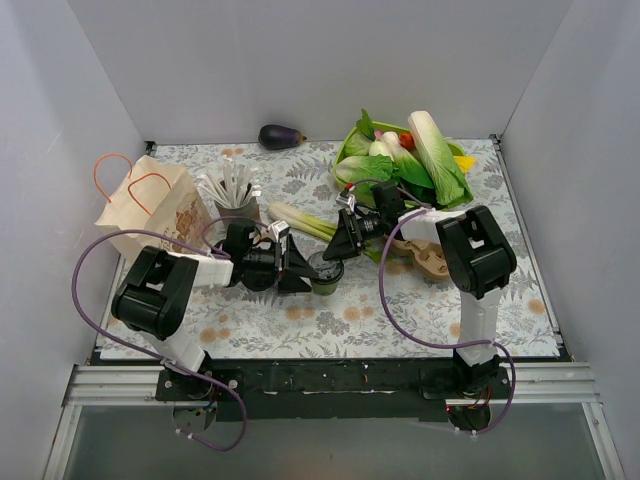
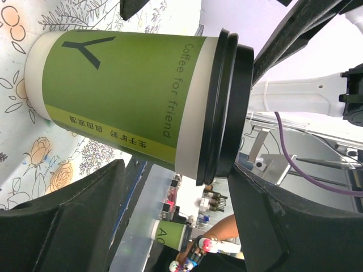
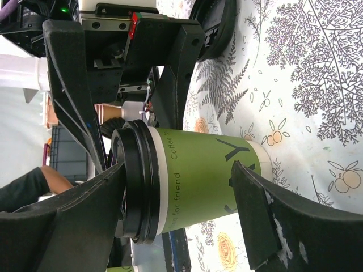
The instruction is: Pack the takeout coffee
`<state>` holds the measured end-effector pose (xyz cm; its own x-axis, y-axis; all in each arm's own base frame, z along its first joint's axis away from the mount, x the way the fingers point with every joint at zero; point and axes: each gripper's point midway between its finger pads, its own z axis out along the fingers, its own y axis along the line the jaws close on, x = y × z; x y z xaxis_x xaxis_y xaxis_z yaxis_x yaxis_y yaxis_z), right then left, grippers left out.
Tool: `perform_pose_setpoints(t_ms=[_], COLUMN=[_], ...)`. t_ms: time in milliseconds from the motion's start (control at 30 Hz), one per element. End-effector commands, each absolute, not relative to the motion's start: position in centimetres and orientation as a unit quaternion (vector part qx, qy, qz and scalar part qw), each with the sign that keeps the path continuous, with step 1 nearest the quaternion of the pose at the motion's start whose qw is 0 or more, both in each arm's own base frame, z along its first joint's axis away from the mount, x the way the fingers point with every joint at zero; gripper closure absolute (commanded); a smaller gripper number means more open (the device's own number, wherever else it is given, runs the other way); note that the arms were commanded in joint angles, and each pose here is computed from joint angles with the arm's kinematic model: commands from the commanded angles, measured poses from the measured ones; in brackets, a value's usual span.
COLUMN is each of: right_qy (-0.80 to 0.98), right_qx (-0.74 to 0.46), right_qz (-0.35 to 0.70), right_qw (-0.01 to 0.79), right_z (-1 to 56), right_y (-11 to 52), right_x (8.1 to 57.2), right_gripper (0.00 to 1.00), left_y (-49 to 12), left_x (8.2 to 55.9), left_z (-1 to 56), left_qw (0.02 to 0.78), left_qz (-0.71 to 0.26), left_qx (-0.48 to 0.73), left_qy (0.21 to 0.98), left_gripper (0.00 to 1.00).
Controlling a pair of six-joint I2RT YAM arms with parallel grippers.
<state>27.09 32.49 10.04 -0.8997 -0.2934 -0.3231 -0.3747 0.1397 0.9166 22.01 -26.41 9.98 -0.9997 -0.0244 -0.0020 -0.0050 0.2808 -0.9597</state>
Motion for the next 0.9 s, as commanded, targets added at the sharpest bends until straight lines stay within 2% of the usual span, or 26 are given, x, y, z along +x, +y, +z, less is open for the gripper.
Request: perform_pose_setpoints(t_ms=[0, 333, 567, 733, 867], right_qy=[0.761, 0.771, 0.78, 0.778, 0.765], right_qx=[-0.202, -0.164, -0.137, -0.129, -0.166], right_qz=[0.616, 0.615, 0.61, 0.612, 0.622], right_qw=[0.017, -0.02, -0.043, -0.051, -0.019], right_z=[8.4, 6.8, 5.6, 5.3, 7.0], right_y=[32.5, 32.5, 32.2, 32.3, 32.7], right_x=[26.8, 26.6, 26.0, 26.0, 26.9], right_gripper=[0.2, 0.21, 0.21, 0.21, 0.21], left_y=[-24.6, -24.6, -23.1, -23.4, -24.0], left_x=[23.1, 24.1, 24.2, 25.1, 26.1], left_z=[5.8, 3.8, 1.2, 2.3, 4.9], left_qw=[0.01, -0.006, -0.033, -0.018, 0.006], left_qz=[-0.549, -0.543, -0.522, -0.545, -0.575], left_qx=[-0.087, -0.115, -0.204, -0.187, -0.143], left_qy=[0.831, 0.832, 0.827, 0.817, 0.805], left_gripper=[0.3, 0.33, 0.34, 0.33, 0.3])
